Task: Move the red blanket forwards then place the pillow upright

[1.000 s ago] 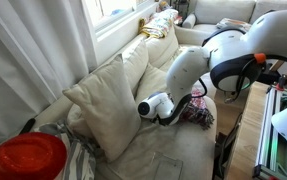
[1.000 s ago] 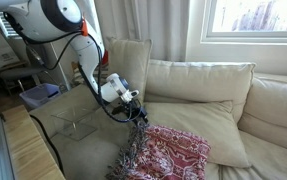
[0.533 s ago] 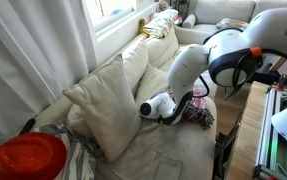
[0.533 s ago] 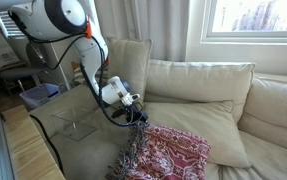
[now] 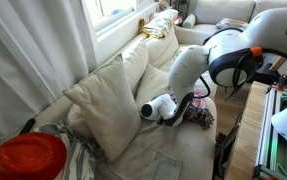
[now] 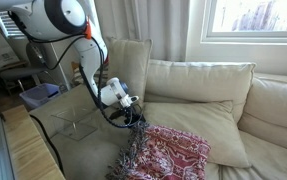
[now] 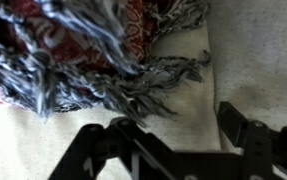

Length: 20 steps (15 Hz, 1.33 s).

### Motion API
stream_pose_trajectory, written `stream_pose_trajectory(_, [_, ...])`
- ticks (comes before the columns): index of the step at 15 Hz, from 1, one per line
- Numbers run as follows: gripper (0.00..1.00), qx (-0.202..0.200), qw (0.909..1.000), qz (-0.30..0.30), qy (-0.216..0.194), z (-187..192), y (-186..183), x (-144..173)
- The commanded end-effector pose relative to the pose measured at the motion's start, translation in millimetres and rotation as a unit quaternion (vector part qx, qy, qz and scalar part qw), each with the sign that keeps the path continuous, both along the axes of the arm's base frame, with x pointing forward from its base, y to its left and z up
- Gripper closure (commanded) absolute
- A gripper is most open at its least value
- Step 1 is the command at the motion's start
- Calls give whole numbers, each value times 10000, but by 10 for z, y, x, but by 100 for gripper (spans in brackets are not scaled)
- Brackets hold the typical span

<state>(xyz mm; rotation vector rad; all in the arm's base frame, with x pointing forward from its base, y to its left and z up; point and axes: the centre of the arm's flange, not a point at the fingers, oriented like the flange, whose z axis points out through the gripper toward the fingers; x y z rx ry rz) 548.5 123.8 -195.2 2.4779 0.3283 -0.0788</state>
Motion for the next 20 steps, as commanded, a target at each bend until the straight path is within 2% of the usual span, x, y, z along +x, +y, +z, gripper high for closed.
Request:
stream_pose_trajectory(1, [52, -23, 9999, -161, -29, -704, 18, 259])
stream_pose_trajectory(7, [95, 68, 9989, -434, -141, -710, -20, 224])
stream_pose_trajectory(8, [99, 79, 9986, -495, -172, -712, -22, 219])
stream_pose_trajectory(11, [100, 126, 9974, -668, -241, -711, -32, 230])
stream_pose_trajectory(15, [99, 257, 9949, -925, -312, -592, -164, 436])
stream_pose_trajectory(20, [99, 713, 9831, -1545, -674, 158, -519, 560])
